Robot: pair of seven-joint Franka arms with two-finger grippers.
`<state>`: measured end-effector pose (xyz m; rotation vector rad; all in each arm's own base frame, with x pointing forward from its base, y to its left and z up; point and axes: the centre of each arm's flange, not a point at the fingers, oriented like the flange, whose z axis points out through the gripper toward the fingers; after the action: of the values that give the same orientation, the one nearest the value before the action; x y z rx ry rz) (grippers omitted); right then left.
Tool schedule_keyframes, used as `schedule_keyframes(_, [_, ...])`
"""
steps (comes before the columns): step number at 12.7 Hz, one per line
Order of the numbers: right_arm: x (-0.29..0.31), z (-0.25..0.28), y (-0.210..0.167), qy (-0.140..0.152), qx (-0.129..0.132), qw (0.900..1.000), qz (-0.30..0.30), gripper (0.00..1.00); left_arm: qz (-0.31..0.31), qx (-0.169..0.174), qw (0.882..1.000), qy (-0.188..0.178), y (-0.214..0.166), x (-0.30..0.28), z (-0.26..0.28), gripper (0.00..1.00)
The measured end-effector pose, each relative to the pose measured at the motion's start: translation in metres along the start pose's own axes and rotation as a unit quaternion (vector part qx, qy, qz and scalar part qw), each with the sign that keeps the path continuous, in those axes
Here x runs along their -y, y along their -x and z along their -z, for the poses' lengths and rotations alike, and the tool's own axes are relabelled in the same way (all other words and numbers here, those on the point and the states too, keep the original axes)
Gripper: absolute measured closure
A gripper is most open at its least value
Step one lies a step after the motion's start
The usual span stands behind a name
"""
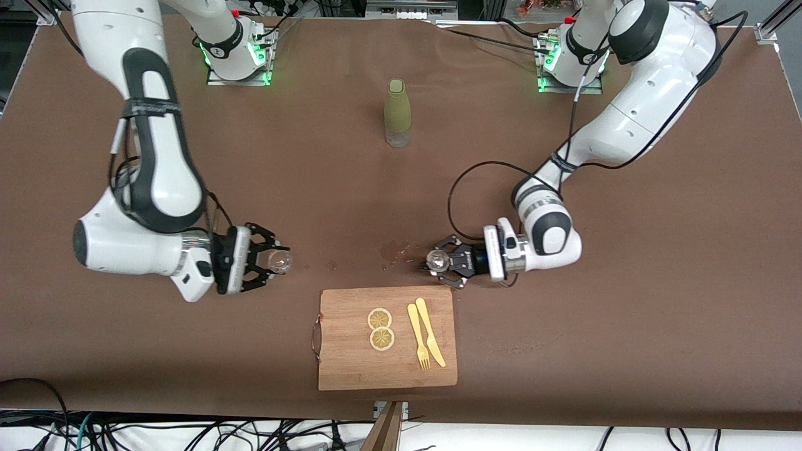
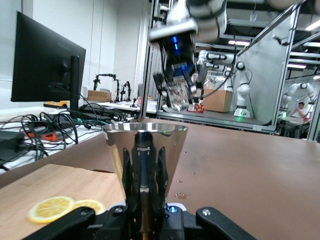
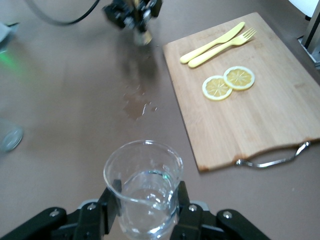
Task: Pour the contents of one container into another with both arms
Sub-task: 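Carry the jigger back with the left gripper while the right gripper returns the beaker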
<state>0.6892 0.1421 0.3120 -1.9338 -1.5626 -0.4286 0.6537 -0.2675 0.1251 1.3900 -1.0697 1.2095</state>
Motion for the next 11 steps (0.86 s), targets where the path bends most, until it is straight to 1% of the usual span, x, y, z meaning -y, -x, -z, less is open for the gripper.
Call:
schedule_keyframes(1, [0.000, 0.006, 0.024, -0.012, -0.016, 1.000, 0.016, 0.51, -0.002, 0.001, 1.000, 0.010, -0.002, 0.009, 0.022, 0.92])
schedule_keyframes(2, [-0.001, 0.013, 0.049, -0.021, -0.031, 0.999, 0.033, 0.51, -0.003, 0.009, 1.000, 0.022, -0.005, 0.018, 0.046, 0.92])
schedule_keyframes(5, [0.000, 0.036, 0.117, -0.033, -0.073, 0.994, 0.081, 0.51, 0.004, 0.043, 0.997, 0.071, -0.020, 0.036, 0.127, 0.92])
schedule_keyframes(6, [0.002, 0.044, 0.139, -0.032, -0.084, 0.991, 0.096, 0.51, 0.008, 0.056, 0.995, 0.084, -0.023, 0.039, 0.153, 0.92])
schedule_keyframes(9, [0.006, 0.054, 0.208, -0.027, -0.110, 0.985, 0.133, 0.51, 0.007, 0.099, 0.989, 0.106, -0.019, 0.042, 0.222, 0.92])
schedule_keyframes(10, [0.006, 0.052, 0.228, -0.026, -0.115, 0.983, 0.139, 0.51, 0.014, 0.105, 0.989, 0.108, -0.017, 0.042, 0.247, 0.92])
schedule_keyframes(11, [0.005, 0.049, 0.246, -0.025, -0.119, 0.983, 0.141, 0.51, 0.022, 0.103, 0.989, 0.104, -0.015, 0.042, 0.272, 0.92])
